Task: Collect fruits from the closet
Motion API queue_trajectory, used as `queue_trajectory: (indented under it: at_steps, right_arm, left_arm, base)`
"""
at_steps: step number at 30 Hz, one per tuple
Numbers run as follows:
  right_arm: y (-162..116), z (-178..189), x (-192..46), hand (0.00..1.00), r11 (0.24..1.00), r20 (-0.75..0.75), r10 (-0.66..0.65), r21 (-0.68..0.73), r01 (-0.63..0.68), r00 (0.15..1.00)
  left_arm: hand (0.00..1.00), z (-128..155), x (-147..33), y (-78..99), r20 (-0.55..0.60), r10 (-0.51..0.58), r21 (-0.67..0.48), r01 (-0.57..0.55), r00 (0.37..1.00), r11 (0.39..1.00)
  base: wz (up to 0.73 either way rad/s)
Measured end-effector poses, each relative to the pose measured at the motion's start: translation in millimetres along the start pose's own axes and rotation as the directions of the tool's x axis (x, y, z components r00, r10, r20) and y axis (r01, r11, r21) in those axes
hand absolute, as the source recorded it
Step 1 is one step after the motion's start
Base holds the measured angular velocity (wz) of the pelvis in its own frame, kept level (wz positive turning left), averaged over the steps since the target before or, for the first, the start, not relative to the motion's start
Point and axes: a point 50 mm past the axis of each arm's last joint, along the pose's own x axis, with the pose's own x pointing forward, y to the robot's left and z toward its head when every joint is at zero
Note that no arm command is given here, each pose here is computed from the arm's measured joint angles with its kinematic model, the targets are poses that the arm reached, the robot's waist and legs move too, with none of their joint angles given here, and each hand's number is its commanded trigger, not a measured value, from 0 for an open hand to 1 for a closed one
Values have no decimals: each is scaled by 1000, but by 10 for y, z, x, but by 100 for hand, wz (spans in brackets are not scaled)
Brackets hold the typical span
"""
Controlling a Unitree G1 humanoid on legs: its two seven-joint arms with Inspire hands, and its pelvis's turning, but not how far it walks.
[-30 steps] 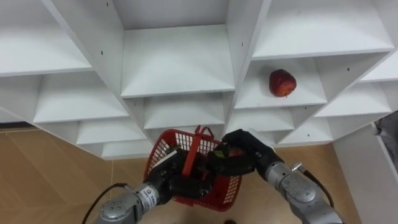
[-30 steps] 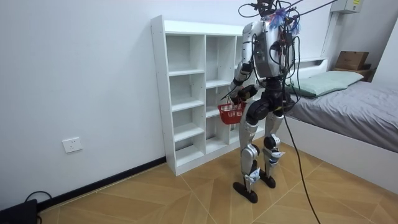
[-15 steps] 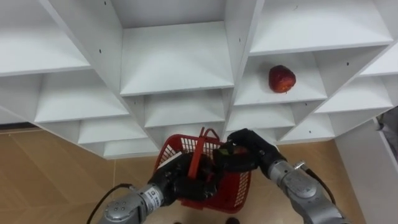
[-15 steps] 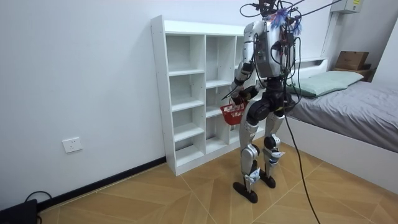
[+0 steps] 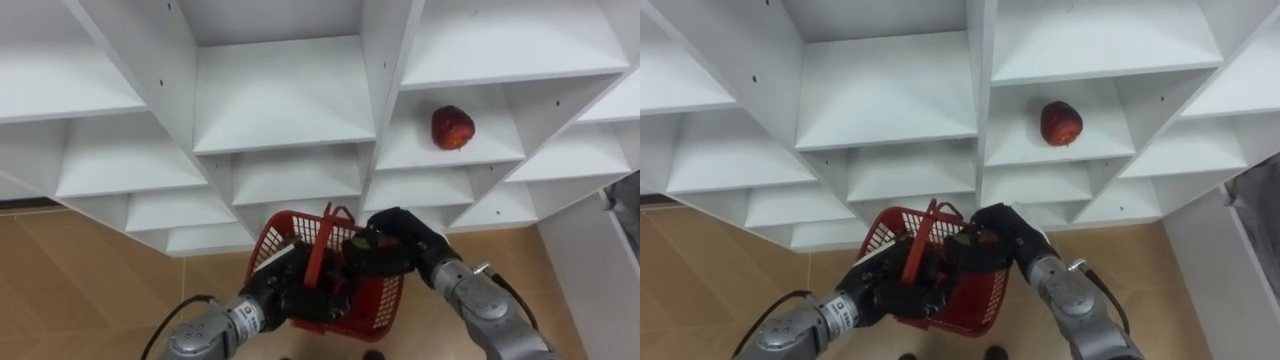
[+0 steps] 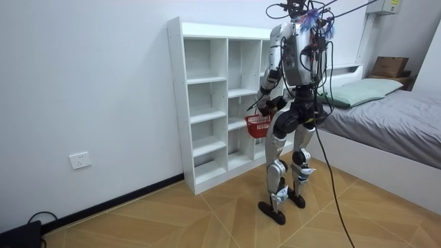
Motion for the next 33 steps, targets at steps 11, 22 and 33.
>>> queue_trajectory:
  at_steps: [11,22,33]
  right_arm:
    - [43,-93,-1,0,1000,-47,16,-1,-16,999]
    - [224,-162,-11,0,993,-78,111,-31,-114,991]
    - [260,-164,-10,0,990,-80,136,-36,-140,987]
  left_arm:
    - [100,15,15,-11,-2,-12,15,12,1000,1000]
    - [100,168,119,-88,52,-55,34,53,997,998]
    - [100,182,127,-91,56,-57,37,55,997,998]
  base:
    - [0]
    - [-1]
    - [0]
